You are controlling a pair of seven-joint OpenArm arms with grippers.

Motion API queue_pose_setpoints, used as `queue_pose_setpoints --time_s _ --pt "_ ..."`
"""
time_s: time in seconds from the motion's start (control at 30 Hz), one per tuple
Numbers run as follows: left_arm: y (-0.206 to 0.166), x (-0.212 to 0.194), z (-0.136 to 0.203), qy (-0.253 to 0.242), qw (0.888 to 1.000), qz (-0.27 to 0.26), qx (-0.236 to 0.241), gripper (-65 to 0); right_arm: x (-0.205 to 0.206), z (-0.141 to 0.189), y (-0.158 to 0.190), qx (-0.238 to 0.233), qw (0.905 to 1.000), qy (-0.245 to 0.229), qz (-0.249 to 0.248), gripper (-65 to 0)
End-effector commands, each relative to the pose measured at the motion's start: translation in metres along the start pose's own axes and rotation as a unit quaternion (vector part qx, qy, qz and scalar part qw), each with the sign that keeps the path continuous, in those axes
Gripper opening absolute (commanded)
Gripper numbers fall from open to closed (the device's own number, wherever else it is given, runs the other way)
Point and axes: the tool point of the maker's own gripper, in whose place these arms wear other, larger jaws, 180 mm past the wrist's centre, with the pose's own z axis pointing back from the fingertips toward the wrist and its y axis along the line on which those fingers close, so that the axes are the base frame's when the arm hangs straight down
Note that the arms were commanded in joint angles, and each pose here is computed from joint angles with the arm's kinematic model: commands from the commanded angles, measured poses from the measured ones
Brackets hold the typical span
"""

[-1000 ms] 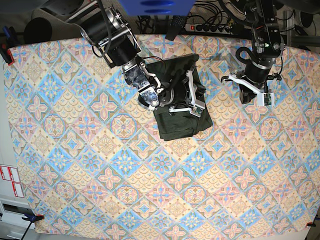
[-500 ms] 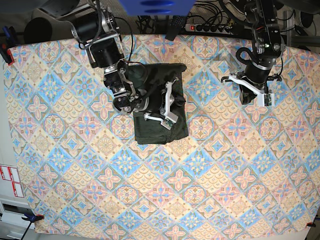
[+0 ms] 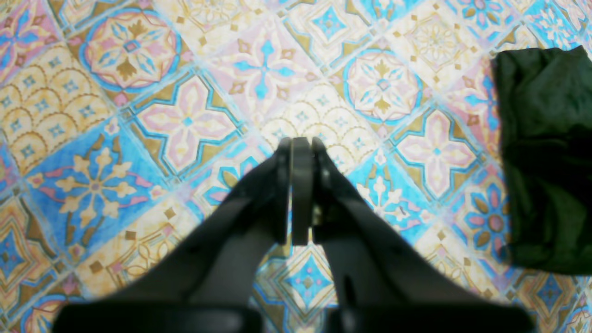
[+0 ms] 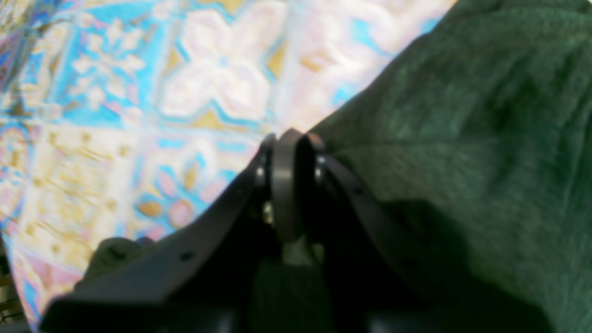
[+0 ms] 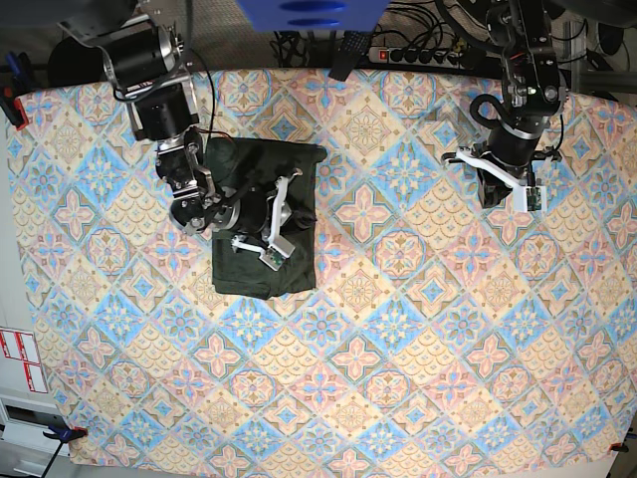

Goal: Fold the T-shirt properly
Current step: 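Drag the folded bundle across the table with the right gripper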

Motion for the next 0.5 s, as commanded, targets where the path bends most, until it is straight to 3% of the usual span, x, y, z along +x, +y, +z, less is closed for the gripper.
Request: queue_pose_setpoints --time_s 0.0,0.27,0.47 --pt "-0.001 0.013 0.002 -0.023 1.000 -0.003 -0.003 -65.0 -0.049 0.022 -0.039 -0.064 0.9914 0.112 0.024 -60.6" --pt "-0.001 0.013 0.002 -0.023 1.000 -0.003 -0.003 -65.0 -0.066 0.053 -0.073 -0.097 0.9860 0.132 0.031 -60.6" --pt "-0.001 0.013 0.002 -0.023 1.000 -0.003 -0.003 -65.0 -0.055 0.063 -0.091 -0.115 0.9842 0.129 0.040 -60.6"
